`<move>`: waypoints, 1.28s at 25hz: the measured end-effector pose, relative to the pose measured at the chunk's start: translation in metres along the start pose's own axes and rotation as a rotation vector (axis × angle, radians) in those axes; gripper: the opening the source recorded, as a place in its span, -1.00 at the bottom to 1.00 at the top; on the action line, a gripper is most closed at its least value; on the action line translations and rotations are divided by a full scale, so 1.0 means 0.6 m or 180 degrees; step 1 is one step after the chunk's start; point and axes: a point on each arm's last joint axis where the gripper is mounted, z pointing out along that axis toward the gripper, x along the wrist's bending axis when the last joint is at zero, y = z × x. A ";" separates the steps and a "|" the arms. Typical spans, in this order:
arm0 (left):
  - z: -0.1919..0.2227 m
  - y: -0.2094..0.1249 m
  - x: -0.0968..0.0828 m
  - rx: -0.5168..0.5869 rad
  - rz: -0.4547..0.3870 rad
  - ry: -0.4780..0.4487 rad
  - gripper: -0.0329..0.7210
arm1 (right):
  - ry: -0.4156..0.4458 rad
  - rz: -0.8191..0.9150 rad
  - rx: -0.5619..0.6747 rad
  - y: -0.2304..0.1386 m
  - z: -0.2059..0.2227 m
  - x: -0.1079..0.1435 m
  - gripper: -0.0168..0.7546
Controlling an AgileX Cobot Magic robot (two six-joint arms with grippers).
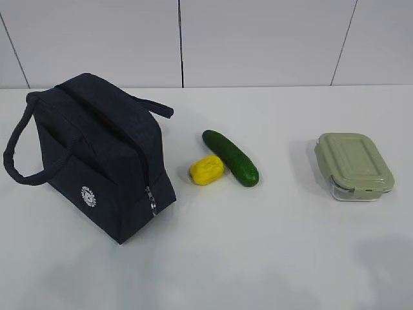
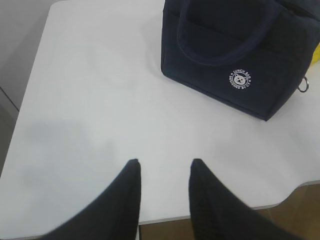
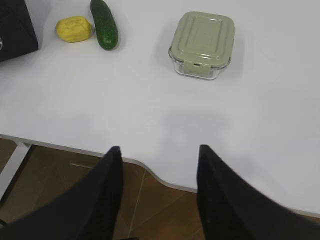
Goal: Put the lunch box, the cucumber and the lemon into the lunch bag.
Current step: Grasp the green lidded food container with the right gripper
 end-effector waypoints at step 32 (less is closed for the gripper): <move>0.000 0.000 0.000 0.0000 0.0000 0.0000 -0.27 | -0.0031 -0.0001 0.0060 0.007 0.006 -0.004 0.49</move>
